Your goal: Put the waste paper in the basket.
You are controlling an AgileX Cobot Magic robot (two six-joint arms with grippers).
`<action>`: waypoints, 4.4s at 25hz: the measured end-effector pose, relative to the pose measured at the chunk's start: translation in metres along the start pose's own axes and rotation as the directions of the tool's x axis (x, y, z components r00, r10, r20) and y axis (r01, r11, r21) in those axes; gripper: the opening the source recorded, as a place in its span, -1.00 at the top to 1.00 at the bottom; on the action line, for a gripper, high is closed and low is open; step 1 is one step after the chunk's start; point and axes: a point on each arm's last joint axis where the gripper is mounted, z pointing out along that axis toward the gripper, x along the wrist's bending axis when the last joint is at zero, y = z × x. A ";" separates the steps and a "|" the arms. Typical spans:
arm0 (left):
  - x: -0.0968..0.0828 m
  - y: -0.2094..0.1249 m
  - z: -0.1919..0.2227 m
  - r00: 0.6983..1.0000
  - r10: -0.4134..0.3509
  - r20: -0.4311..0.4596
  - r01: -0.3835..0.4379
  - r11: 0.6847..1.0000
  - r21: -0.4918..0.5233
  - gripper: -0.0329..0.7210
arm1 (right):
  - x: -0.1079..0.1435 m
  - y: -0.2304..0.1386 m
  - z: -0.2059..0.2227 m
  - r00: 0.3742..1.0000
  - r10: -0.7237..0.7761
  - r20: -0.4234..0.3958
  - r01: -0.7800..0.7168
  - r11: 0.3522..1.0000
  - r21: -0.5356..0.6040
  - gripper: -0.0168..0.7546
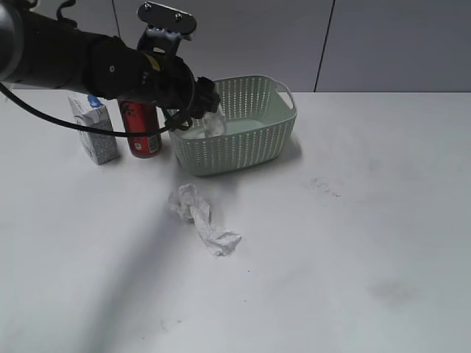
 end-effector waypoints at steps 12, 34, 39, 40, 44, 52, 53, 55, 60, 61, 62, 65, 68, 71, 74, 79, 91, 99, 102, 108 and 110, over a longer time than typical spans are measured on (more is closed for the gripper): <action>0.000 0.052 -0.063 0.998 0.007 0.068 -0.011 0.999 0.052 -0.65 | 0.000 0.000 0.000 1.000 0.000 0.000 0.000 1.000 0.000 -0.52; -0.082 -0.031 -0.068 0.965 0.040 0.257 -0.144 0.906 0.398 -0.63 | 0.000 0.000 0.000 1.000 0.000 0.000 0.000 1.000 0.000 -0.52; -0.085 -0.057 -0.040 0.966 0.044 0.255 -0.161 0.874 0.458 -0.63 | 0.000 0.000 0.000 1.000 0.000 0.000 0.000 1.000 0.000 -0.52; -0.086 -0.062 -0.035 0.966 0.042 0.256 -0.163 0.866 0.473 -0.63 | 0.000 0.000 0.000 1.000 0.000 0.000 0.000 1.000 0.000 -0.52; -0.088 -0.079 -0.022 0.966 0.038 0.257 -0.171 0.838 0.518 -0.63 | 0.000 0.000 0.000 1.000 0.000 0.000 0.000 1.000 0.000 -0.52; -0.089 -0.090 -0.017 0.964 0.035 0.265 -0.185 0.803 0.566 -0.23 | 0.000 0.000 0.000 1.000 0.000 0.000 0.000 1.000 0.000 -0.52; -0.089 -0.090 -0.017 0.963 0.034 0.269 -0.189 0.794 0.577 -0.04 | 0.000 0.000 0.000 1.000 0.000 0.000 0.000 1.000 0.000 -0.52; -0.089 -0.090 -0.020 0.961 0.029 0.276 -0.196 0.775 0.600 0.42 | 0.000 0.000 0.000 1.000 0.000 0.000 0.000 1.000 0.000 -0.52; -0.089 -0.069 -0.035 0.954 0.016 0.298 -0.210 0.745 0.633 0.85 | 0.000 0.000 0.000 1.000 0.000 0.000 0.000 1.000 0.000 -0.52; -0.088 -0.055 -0.041 0.953 0.017 0.301 -0.208 0.760 0.616 0.85 | 0.000 0.000 0.000 1.000 0.000 0.000 0.000 1.000 0.000 -0.52; -0.087 -0.039 -0.049 0.952 0.022 0.304 -0.205 0.784 0.586 0.85 | 0.000 0.000 0.000 1.000 0.000 0.000 0.000 1.000 0.000 -0.52; -0.083 0.014 -0.076 0.952 0.053 0.301 -0.192 0.869 0.456 0.85 | 0.000 0.000 0.000 1.000 0.000 0.000 0.000 1.000 0.000 -0.52; -0.077 0.064 -0.098 0.958 0.115 0.261 -0.183 0.950 0.252 0.85 | 0.000 0.000 0.000 1.000 0.000 0.000 0.000 1.000 0.000 -0.52; -0.070 0.096 -0.103 0.964 0.202 0.172 -0.208 0.978 0.017 0.86 | 0.000 0.000 0.000 1.000 0.000 0.000 0.000 1.000 0.000 -0.52; -0.068 0.106 -0.090 0.961 0.255 0.103 -0.240 0.961 -0.135 0.86 | 0.000 0.000 0.000 1.000 0.000 0.000 0.000 1.000 0.000 -0.52; -0.065 0.079 -0.032 0.960 0.266 0.087 -0.256 0.960 -0.110 0.86 | 0.000 0.000 0.000 1.000 0.000 0.000 0.000 1.000 0.001 -0.52; -0.048 0.038 0.016 0.979 0.178 0.095 -0.181 0.983 0.026 -0.72 | 0.000 0.000 0.000 1.000 0.000 0.000 0.000 1.000 0.001 -0.52; -0.017 0.078 -0.033 0.987 0.146 0.065 -0.152 0.984 0.095 -0.69 | 0.000 0.000 0.000 1.000 0.000 0.000 0.000 1.000 0.001 -0.52; 0.018 0.090 -0.055 0.995 0.091 0.038 -0.098 0.970 0.224 -0.65 | 0.000 0.000 0.000 1.000 0.000 0.000 0.000 1.000 0.001 -0.52; 0.081 0.091 -0.097 0.997 -0.083 -0.004 0.076 0.891 0.447 -0.65 | 0.000 0.000 0.000 1.000 0.000 0.000 0.000 1.000 0.001 -0.52; 0.100 0.085 -0.105 0.988 -0.150 -0.035 0.148 0.862 0.485 -0.65 | 0.000 0.000 0.000 1.000 0.000 0.000 0.000 1.000 0.001 -0.52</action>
